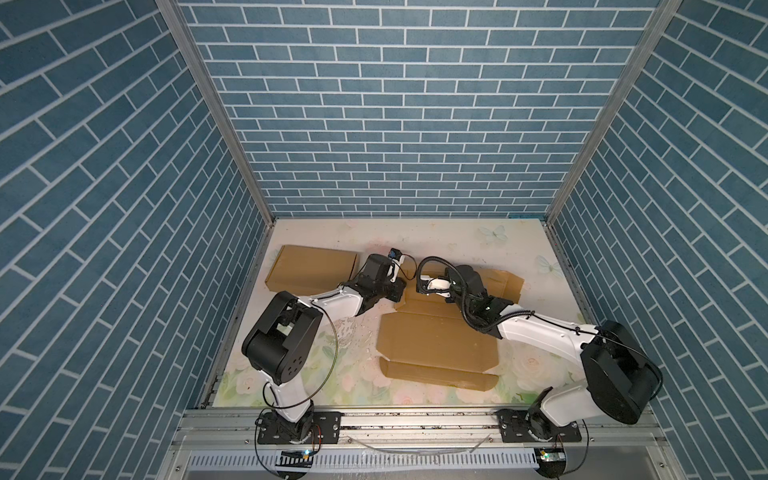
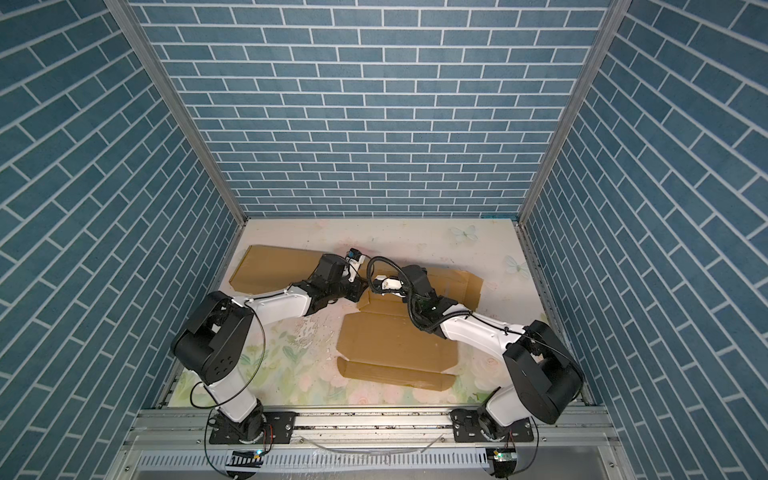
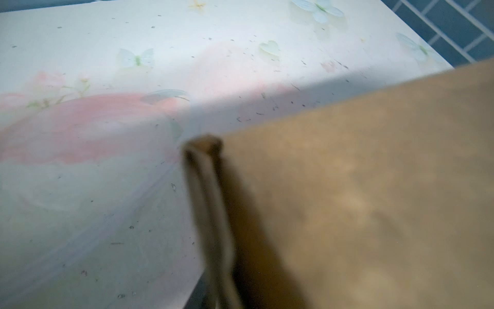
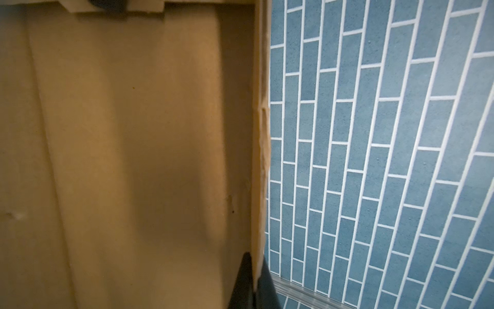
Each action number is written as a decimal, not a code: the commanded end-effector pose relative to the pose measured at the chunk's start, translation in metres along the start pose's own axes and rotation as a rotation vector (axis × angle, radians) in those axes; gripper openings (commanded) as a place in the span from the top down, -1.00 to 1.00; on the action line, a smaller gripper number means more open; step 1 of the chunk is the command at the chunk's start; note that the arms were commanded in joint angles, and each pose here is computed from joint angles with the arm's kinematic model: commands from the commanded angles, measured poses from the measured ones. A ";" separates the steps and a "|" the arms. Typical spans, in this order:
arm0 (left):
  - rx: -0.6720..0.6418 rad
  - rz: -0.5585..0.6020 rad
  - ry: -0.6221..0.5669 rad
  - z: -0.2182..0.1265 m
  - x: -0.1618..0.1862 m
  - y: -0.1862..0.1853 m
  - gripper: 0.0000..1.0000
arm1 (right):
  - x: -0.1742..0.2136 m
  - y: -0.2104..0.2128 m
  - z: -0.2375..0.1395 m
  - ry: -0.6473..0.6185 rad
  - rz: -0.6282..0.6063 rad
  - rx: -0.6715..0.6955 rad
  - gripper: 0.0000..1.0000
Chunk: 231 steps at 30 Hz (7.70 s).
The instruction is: Fold the paper box
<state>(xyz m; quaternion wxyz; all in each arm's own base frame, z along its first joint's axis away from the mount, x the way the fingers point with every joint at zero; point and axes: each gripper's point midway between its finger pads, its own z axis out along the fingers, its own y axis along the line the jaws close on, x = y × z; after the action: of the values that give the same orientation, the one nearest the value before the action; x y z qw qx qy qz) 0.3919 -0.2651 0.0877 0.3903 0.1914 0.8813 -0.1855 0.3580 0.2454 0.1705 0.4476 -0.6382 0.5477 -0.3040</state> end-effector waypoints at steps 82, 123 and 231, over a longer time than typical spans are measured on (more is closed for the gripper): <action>-0.116 -0.108 0.021 -0.029 0.038 -0.018 -0.16 | -0.033 0.018 -0.002 -0.054 -0.003 -0.039 1.00; -0.211 -0.050 -0.296 -0.042 -0.015 0.026 1.00 | -0.059 0.015 -0.032 -0.162 0.413 -0.300 -0.03; -0.528 -0.003 -0.332 -0.054 0.024 0.049 1.00 | 0.034 -0.003 -0.089 0.005 1.541 -0.597 1.00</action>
<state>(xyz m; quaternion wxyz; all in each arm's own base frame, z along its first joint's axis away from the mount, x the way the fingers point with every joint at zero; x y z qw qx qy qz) 0.3751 -0.1924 0.1158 0.5868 0.0130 0.8096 -0.0050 0.2909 0.1772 0.1913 0.3161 -0.1939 0.9060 0.2042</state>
